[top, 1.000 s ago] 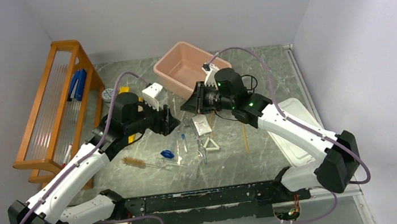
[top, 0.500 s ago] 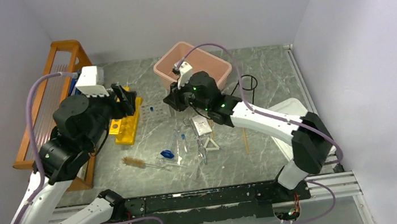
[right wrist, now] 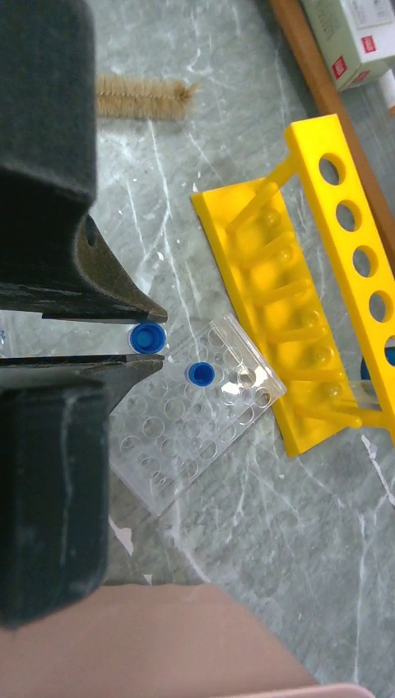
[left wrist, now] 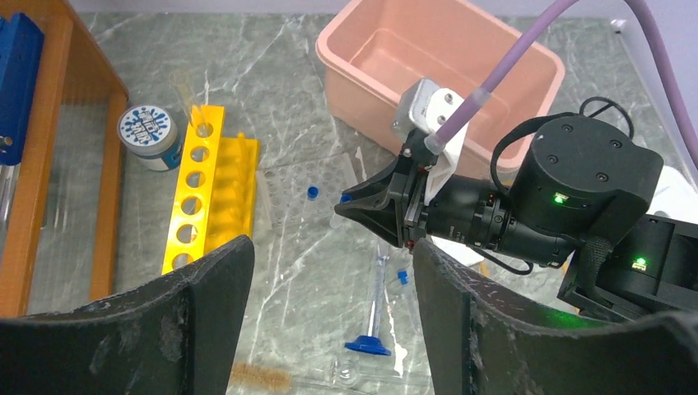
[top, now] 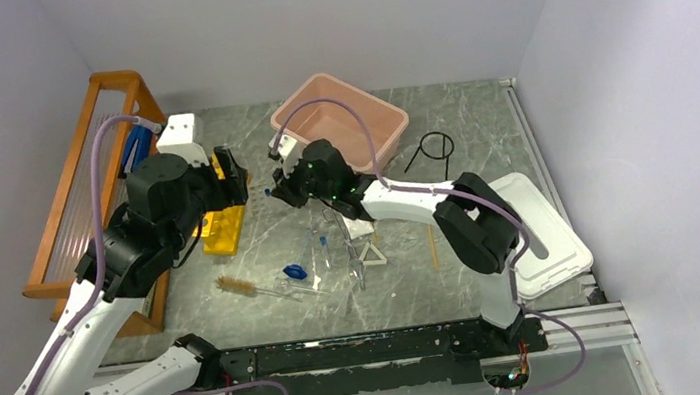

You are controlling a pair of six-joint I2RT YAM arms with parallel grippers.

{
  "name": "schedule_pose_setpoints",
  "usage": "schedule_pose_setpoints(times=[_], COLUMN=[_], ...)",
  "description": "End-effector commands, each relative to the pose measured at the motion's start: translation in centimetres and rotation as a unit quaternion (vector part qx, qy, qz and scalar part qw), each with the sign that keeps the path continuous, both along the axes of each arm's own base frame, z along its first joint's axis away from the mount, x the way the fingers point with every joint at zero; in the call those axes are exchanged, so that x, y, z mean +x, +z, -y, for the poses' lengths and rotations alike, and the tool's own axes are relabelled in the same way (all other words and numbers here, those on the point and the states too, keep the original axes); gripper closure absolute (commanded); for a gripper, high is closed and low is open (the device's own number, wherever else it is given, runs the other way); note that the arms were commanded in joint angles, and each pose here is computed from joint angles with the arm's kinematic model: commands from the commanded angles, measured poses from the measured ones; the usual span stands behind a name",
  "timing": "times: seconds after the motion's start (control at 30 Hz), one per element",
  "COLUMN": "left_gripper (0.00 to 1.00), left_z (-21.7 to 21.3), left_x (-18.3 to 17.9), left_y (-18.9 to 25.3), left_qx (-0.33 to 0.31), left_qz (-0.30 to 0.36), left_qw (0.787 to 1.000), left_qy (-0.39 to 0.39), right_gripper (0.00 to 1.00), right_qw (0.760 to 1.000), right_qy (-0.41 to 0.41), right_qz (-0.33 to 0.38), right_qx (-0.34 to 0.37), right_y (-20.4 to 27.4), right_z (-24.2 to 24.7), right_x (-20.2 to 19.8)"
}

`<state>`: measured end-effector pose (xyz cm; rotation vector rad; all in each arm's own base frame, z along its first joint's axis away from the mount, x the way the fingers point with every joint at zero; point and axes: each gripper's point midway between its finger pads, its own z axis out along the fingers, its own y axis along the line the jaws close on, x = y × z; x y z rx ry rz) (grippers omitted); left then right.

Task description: Organize the chemistry lab equipment

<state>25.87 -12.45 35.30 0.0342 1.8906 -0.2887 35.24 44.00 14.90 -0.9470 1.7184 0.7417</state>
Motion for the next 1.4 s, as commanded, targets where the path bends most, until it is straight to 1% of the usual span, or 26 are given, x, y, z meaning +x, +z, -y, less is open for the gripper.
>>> schedule_pose_setpoints(times=[0.0, 0.27, 0.4, 0.8, 1.37], left_gripper=[0.25, 0.25, 0.25, 0.24, 0.24], left_z=[-0.5, -0.6, -0.8, -1.1, -1.0], left_x=[-0.1, 0.3, 0.2, 0.1, 0.1], left_y=[0.8, 0.6, 0.6, -0.7, -1.4], left_qx=[0.003, 0.012, 0.018, 0.027, 0.033], left_qz=[0.001, -0.005, -0.002, -0.01, -0.017], left_qw=[1.0, 1.0, 1.0, 0.999, 0.999], left_qy=[0.013, 0.02, 0.021, 0.024, 0.022], right_gripper=[0.87, 0.87, 0.87, 0.87, 0.77], right_qw=[0.998, 0.997, 0.997, 0.998, 0.999], right_qy=[0.033, 0.018, 0.014, 0.017, 0.015], right_qz=[0.058, 0.078, 0.069, 0.055, 0.041], right_qx=[0.019, 0.015, 0.011, -0.02, -0.03], right_y=[1.3, 0.4, -0.5, -3.1, -4.6], right_z=[-1.6, -1.5, -1.5, -1.7, -2.0], right_x=[0.7, 2.0, 2.7, 3.1, 3.4])
